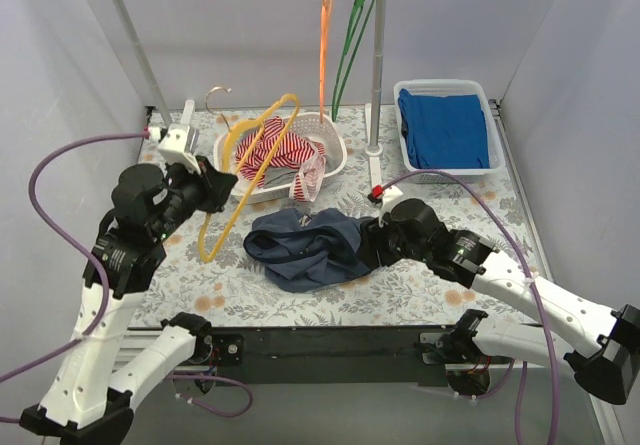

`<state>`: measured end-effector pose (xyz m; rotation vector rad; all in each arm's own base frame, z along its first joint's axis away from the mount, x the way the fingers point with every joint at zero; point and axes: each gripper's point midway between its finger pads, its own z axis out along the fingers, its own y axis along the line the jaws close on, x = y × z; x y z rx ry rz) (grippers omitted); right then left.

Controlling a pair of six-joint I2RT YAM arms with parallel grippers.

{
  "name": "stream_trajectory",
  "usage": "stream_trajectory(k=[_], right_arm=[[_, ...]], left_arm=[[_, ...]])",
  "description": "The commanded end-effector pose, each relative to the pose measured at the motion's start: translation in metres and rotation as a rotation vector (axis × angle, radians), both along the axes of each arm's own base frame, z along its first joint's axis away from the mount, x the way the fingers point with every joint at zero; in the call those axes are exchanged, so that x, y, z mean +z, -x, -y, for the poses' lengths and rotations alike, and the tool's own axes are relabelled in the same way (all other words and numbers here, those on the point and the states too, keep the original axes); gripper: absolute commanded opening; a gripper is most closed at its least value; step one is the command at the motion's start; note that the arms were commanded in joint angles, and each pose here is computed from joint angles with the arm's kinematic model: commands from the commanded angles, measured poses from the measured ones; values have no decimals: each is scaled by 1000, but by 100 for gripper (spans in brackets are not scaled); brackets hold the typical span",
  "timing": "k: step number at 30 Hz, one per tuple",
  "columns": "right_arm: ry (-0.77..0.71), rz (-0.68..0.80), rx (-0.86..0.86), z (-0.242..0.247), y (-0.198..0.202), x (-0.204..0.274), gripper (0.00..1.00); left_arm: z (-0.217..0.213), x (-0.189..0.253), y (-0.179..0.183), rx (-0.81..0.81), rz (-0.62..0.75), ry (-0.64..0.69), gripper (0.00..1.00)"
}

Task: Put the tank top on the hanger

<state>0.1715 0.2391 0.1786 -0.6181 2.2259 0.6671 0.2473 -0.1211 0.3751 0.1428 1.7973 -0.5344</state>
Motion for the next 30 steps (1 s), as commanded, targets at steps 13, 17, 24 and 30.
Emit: stream_trajectory(k=[13,17,24,30], right_arm=[[-57,-40,-68,-34,-25,-52,50],[-20,-27,-123,-29,-36,-62,50],[31,-12,-171,-23,-45,-75,41],[42,44,-229,-13,-55,-66,15]], left_arm=[[31,-57,98,-375,-94,-41,0],[30,-54,99,-357,-101,-90,0],[36,-57,101,-388,-117,-156,0],[38,-59,110,-421,-129,-217,0]])
